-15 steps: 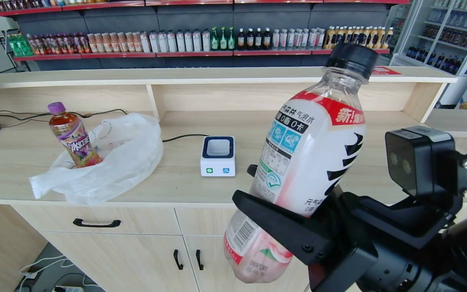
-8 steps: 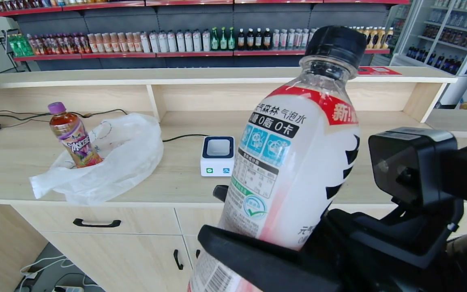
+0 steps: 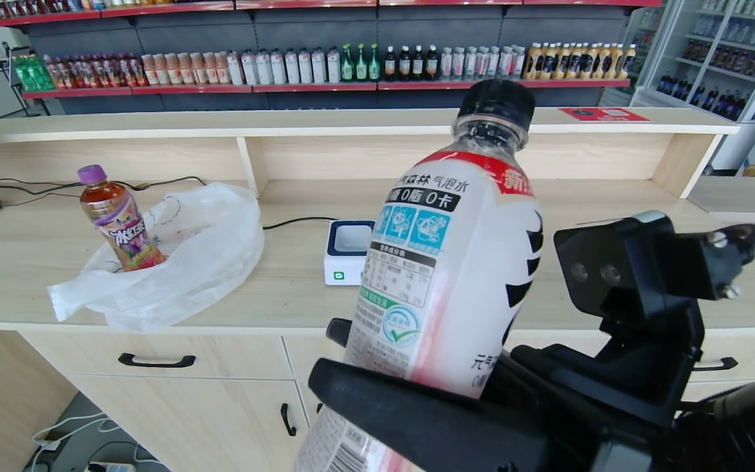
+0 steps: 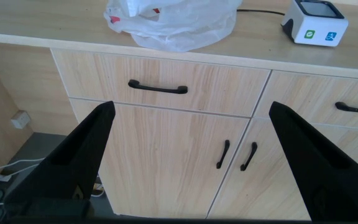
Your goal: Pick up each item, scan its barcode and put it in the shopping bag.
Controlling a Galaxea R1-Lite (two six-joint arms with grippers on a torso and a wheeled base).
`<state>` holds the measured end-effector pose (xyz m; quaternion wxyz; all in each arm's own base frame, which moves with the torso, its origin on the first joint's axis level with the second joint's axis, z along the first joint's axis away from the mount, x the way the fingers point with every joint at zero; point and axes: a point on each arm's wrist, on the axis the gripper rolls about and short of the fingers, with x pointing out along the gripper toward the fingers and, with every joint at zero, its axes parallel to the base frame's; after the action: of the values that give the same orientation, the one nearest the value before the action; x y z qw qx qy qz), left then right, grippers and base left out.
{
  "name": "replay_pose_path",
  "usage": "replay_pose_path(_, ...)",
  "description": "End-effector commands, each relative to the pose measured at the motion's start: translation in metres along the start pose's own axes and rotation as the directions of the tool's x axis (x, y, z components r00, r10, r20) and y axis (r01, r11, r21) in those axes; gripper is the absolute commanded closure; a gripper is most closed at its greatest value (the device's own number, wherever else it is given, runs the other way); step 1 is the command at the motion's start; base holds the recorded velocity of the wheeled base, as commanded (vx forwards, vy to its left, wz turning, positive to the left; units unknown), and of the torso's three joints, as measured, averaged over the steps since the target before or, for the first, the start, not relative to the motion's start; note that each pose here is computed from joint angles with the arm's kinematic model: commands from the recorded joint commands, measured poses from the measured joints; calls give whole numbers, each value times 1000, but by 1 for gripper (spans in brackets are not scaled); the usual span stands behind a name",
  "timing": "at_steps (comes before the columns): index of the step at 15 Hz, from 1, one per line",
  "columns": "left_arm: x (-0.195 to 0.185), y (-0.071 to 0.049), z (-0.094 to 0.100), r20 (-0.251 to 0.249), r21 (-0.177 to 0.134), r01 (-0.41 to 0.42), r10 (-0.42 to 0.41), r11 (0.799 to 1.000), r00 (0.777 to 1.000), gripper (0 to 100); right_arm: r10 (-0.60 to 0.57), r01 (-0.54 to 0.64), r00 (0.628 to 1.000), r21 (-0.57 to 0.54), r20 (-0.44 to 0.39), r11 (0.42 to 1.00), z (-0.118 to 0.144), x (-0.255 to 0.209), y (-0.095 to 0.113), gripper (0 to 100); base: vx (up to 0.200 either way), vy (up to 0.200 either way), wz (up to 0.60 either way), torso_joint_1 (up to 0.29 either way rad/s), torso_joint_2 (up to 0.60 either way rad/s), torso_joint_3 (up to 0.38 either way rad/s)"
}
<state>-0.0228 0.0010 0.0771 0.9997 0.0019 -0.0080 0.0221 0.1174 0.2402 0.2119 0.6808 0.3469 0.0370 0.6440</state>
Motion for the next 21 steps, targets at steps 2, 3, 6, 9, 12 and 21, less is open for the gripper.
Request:
replay_pose_path(2,0,0,0,1,0,0,0,1000,1000,0,-1,1,1000,69,3,998,0,3,-3,100,0,0,0,0,0,0)
replay_pose_path(3,0,0,0,1,0,0,0,1000,1000,0,3,-4,1000,80,13,997,3,2,-1,100,0,0,0,0,0,0)
replay_pose_path(6,0,0,0,1,0,0,0,1000,1000,0,-16,17,1000,97,-7,995,0,-11,2,100,0,0,0,0,0,0)
replay_pose_path(9,0,0,0,1,0,0,0,1000,1000,0,-10,10,1000,141,-3,990,5,-25,11,100,0,0,0,0,0,0)
replay_pose_path(12,0,0,0,1,2,0,0,1000,1000,0,-2,1,1000,168,6,986,9,-32,17,100,0,0,0,0,0,0)
replay_pose_path(21,0,0,0,-1,7,1,-1,1000,1000,0,1,-5,1000,189,24,982,14,-34,18,100,0,0,0,0,0,0)
